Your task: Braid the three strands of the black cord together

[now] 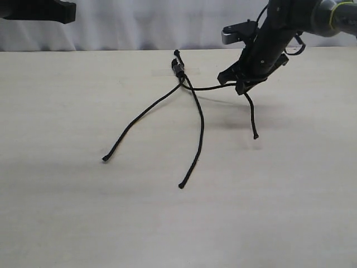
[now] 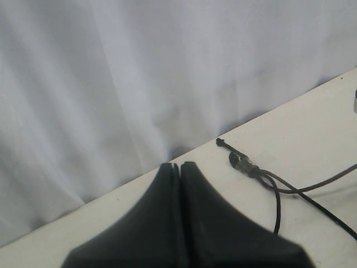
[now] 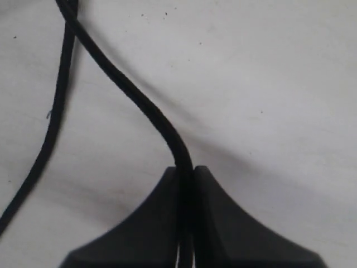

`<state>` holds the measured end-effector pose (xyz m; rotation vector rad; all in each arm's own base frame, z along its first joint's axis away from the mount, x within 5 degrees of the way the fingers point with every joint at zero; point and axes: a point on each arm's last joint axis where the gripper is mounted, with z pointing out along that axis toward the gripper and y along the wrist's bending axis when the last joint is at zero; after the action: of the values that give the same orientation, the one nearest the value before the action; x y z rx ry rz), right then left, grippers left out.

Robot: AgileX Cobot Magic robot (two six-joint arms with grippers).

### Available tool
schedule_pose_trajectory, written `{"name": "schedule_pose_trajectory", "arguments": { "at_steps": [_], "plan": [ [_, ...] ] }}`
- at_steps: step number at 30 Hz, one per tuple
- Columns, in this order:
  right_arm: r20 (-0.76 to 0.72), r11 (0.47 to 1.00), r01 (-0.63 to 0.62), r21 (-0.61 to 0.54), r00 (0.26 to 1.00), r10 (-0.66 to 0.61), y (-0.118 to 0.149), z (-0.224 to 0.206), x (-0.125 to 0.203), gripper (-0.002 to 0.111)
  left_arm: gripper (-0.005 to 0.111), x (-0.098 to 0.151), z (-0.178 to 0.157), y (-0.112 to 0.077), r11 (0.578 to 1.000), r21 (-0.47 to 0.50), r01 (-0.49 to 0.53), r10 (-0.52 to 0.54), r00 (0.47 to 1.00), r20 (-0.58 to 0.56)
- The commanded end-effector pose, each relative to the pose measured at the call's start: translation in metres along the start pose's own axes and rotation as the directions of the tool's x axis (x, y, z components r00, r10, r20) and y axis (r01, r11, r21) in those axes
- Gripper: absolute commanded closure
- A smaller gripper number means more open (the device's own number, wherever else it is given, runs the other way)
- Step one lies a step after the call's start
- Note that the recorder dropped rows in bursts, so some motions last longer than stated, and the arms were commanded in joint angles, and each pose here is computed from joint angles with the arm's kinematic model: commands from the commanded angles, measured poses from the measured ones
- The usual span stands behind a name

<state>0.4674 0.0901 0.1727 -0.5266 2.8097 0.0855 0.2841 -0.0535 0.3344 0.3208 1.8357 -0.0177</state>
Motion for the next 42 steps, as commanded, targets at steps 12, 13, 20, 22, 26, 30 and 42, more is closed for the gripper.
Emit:
{"name": "schedule_pose_trajectory", "arguments": {
  "at_steps": [12,13,20,22,26,30,42],
  "plan": [
    [0.013,0.997,-0.011,0.082,1.000,0.010,-0.011,0.022,0.000,0.104,0.107,0.000,-0.001,0.000,1.000,-0.002,-0.001,0.001,1.000,0.007],
    [0.015,0.997,-0.011,0.083,1.000,0.010,-0.011,0.023,-0.001,0.104,0.107,0.000,-0.001,0.000,1.000,-0.002,-0.001,0.001,1.000,0.007],
    [0.006,0.976,-0.080,0.204,0.997,0.080,-0.021,0.027,0.002,0.091,0.107,0.000,-0.001,0.000,1.000,-0.002,-0.001,0.001,1.000,0.007],
    [0.008,0.966,-0.092,0.242,0.996,0.093,-0.025,0.027,0.002,0.081,0.107,0.000,-0.001,0.000,1.000,-0.002,-0.001,0.001,1.000,0.007],
    [0.007,0.964,-0.086,0.252,0.996,0.087,-0.026,0.026,0.002,0.059,0.107,0.000,-0.001,0.000,1.000,-0.002,-0.001,0.001,1.000,0.007],
    [0.009,0.964,-0.086,0.252,0.996,0.086,-0.026,0.026,0.002,0.044,0.107,0.000,-0.001,0.000,1.000,-0.002,-0.001,0.001,1.000,0.007],
    [0.231,0.958,-0.112,0.263,0.972,0.050,-0.021,-0.076,-0.013,0.095,0.107,0.006,-0.001,-0.001,0.998,0.010,0.061,-0.060,0.996,-0.061]
  ]
}}
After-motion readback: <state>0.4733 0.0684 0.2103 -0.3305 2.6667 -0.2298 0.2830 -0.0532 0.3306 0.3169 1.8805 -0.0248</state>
